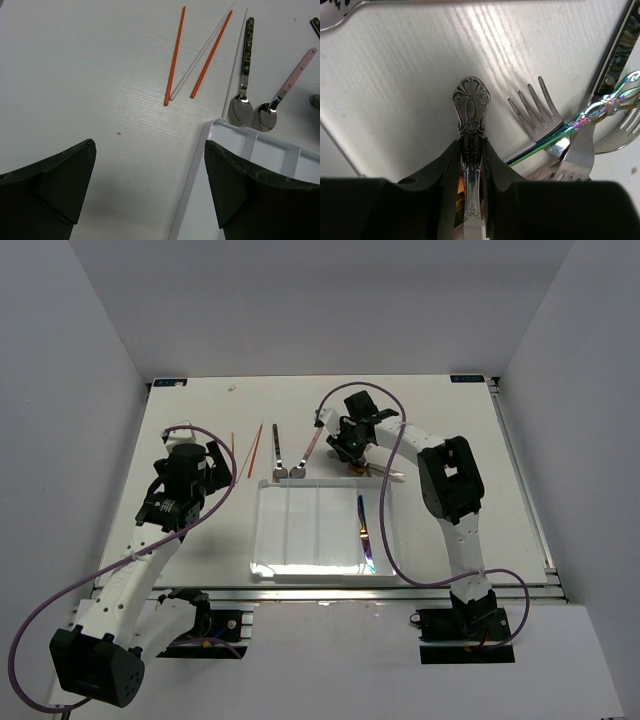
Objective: Sort the eating utensils into containers
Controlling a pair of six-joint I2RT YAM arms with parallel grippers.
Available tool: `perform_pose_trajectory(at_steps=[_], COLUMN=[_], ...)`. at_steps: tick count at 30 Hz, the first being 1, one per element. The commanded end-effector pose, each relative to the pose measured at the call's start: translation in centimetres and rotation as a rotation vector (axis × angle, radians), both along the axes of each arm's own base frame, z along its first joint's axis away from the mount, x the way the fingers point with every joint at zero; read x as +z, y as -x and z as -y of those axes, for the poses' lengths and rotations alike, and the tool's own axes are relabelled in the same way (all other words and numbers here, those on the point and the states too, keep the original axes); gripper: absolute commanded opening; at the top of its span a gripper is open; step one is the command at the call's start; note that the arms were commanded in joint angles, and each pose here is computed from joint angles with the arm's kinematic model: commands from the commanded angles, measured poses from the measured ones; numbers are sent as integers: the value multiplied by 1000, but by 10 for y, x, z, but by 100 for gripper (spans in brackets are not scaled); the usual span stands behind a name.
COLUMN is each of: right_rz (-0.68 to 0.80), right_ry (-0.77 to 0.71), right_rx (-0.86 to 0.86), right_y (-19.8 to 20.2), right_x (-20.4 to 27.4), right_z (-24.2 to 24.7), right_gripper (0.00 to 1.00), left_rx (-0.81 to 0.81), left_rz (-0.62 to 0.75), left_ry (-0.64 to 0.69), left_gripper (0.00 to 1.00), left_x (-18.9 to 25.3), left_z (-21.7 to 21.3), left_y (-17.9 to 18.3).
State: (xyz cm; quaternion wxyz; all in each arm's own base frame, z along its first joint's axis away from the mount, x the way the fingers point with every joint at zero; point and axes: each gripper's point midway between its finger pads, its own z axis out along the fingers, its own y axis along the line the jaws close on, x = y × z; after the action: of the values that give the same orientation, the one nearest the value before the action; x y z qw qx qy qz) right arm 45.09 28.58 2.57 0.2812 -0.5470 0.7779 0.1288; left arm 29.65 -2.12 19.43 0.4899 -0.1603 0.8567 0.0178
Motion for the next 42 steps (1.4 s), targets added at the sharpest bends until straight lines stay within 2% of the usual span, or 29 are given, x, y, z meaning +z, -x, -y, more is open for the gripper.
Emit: perform_pose_trajectory(at_steps=[1, 6, 16, 23, 27, 35, 42], right_rz=[-5, 100, 215, 282, 321, 375, 424], right_ry=[-41, -138, -181, -267, -346, -411, -522], right_rx=[-11, -14, -67, -129, -170, -263, -387], right_y=[10, 9, -4, -8, -4, 0, 22], right_x=[28, 73, 104, 137, 165, 195, 253], right_z=[1, -5, -1, 9, 18, 40, 59], right_gripper=[0, 0, 0, 0, 0, 0, 0], left_rx=[1, 8, 9, 11, 13, 12, 9], left_rz=[9, 10, 13, 16, 17, 14, 15], left_ry=[-4, -6, -7, -7, -7, -6, -5], left_gripper=[98, 98, 98, 98, 98, 98, 98], left_x=[1, 1, 2, 3, 3, 2, 3], left_z=[-2, -3, -3, -4, -4, -4, -3], left_y=[0, 1, 1, 2, 1, 1, 1])
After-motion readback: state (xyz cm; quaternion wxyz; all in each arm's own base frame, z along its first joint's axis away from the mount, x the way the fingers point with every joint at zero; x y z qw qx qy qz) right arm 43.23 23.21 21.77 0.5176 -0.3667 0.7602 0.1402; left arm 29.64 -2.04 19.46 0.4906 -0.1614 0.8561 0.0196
